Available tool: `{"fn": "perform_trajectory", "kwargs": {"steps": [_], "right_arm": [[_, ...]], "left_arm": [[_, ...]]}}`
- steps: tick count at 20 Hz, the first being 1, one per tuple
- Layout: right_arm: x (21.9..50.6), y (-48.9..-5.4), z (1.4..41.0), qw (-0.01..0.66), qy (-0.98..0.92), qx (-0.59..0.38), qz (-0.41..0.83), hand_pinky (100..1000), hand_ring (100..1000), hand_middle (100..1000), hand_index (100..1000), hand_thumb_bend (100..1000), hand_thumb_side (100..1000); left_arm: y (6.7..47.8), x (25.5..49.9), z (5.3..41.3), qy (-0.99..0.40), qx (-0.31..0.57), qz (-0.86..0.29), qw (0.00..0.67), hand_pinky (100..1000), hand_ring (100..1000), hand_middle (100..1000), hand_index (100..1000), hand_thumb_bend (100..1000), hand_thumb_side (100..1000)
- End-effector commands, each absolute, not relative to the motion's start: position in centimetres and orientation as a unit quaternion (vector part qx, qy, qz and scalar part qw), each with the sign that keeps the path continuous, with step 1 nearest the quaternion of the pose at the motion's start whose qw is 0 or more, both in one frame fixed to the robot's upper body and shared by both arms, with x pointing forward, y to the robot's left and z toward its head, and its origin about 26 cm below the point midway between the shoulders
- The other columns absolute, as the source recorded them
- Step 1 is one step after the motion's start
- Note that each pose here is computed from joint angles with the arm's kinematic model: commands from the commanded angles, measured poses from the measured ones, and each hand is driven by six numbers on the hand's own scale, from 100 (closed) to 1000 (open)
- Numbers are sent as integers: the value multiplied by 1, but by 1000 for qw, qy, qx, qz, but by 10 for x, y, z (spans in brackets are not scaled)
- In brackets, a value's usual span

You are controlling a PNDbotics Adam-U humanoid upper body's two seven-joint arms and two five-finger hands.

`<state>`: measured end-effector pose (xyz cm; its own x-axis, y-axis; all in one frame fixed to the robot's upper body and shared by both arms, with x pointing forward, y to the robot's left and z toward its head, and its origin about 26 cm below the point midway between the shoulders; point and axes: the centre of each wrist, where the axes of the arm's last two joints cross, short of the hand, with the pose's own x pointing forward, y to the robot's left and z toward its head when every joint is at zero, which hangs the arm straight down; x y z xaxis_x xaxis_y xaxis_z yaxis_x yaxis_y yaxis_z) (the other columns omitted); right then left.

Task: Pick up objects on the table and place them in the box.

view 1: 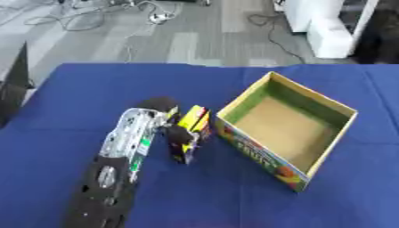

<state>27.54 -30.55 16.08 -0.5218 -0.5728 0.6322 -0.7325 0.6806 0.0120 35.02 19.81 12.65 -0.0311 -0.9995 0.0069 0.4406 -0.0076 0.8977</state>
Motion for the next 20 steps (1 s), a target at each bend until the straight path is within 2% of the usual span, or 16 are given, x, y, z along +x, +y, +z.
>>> {"fn": "perform_trajectory", "kwargs": {"steps": [1,5,12,13,14,15,16,17,20], "right_arm": [[275,-309,171,303,-864,373,146,142,298,383,479,100,1000],[275,-309,171,304,-864,373,146,142,298,383,479,100,1000],[275,-308,170,304,-864,373,146,142,298,383,479,100,1000],[275,-308,170,304,-864,373,146,142,298,383,479,100,1000],[275,-308,170,304,-864,373,146,141,298,383,479,100,1000],[275,-308,170,304,-864,373,147,141,298,383,479,100,1000],[275,-308,170,304,-864,373,147,141,298,383,479,100,1000],[275,-308,170,304,-864,373,147,141,298,383,479,100,1000],[275,-308,170,304,-864,374,147,141,298,383,479,100,1000]], "left_arm": [[195,347,143,-400,387,-600,575,134,100,162,369,100,703],[193,340,159,-441,418,-581,542,100,100,185,364,100,671],[188,328,177,-559,484,-502,448,100,100,167,393,100,663],[187,327,179,-576,490,-487,436,100,100,164,387,100,666],[186,325,182,-597,497,-468,421,100,100,164,381,100,710],[185,323,184,-614,500,-452,410,100,100,164,374,100,670],[184,322,185,-631,503,-435,399,100,100,164,367,100,711],[183,321,186,-644,504,-423,390,100,100,166,357,100,674],[179,319,188,-688,498,-387,359,100,100,159,308,100,680]]}}
